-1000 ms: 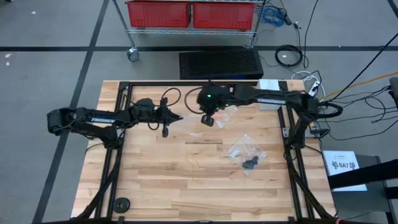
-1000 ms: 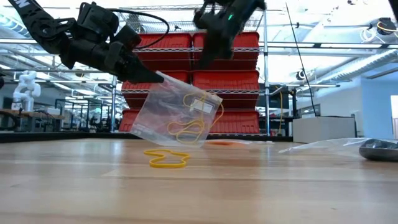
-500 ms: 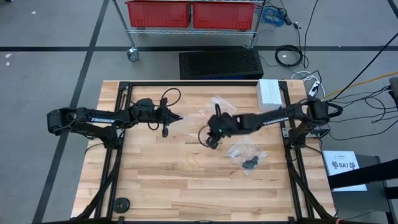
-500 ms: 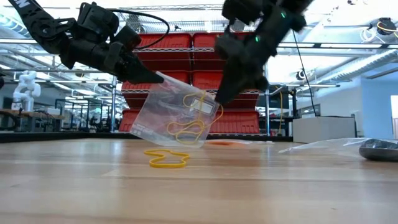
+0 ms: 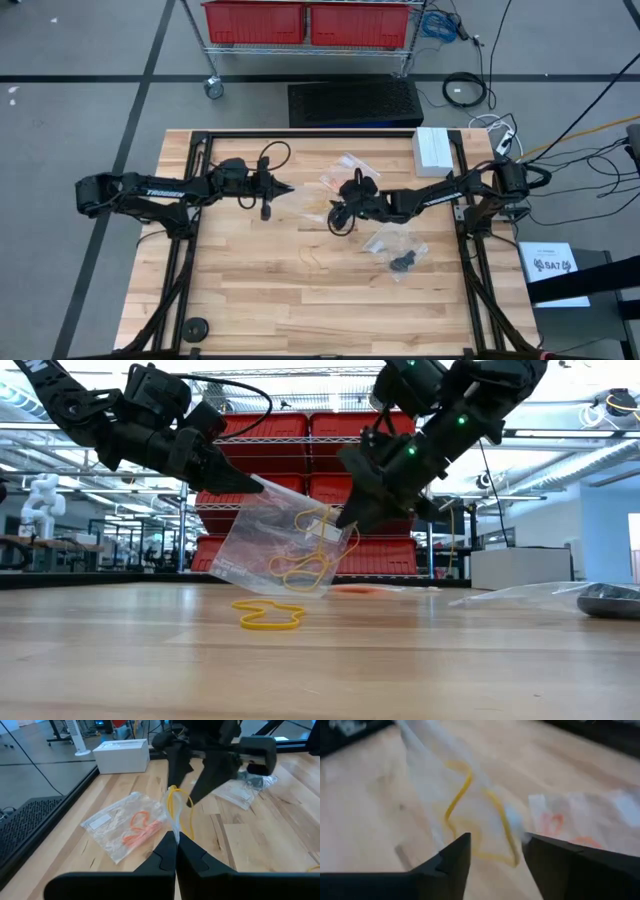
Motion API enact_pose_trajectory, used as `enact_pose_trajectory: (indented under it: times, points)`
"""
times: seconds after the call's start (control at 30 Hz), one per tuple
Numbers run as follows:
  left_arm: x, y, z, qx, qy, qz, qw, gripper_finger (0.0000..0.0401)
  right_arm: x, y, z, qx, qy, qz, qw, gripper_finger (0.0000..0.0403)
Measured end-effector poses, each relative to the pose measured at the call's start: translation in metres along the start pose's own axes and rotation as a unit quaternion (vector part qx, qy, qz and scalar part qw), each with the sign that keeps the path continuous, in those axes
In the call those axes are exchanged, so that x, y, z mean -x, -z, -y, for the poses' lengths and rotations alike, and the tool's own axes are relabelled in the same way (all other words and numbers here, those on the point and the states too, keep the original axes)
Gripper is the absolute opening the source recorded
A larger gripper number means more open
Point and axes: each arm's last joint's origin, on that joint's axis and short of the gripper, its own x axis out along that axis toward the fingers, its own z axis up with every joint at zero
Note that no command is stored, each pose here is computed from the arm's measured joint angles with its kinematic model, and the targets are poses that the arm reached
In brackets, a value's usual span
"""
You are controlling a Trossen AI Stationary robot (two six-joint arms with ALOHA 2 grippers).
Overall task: Sort rubber bands
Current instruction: Put the yellow rubber band into the open transparent zip bag
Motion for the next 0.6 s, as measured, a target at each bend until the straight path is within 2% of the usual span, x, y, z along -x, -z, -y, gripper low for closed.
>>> enact_pose_trajectory:
  times: [0.1,0.27,0.43,0.6]
  points:
    - [0.000,0.000,0.000,0.000,0.000,0.000,1.000,0.0002,-0.002,0.003,0.002,0.000,-0.004,-0.015,1.000,0.0131]
    - [0.000,0.000,0.000,0.000,0.000,-0.002,1.000,0.0002,0.000,0.006,-0.001,0.007,-0.012,-0.026,1.000,0.0018]
    - [0.000,0.001,0.000,0.001,0.000,-0.004,1.000,0.0002,0.007,-0.009,-0.015,0.023,-0.036,-0.003,0.999,0.0008]
    - [0.000,0.001,0.000,0.001,0.001,-0.005,1.000,0.0002,0.017,-0.043,-0.032,0.086,-0.021,0.029,0.996,0.0003]
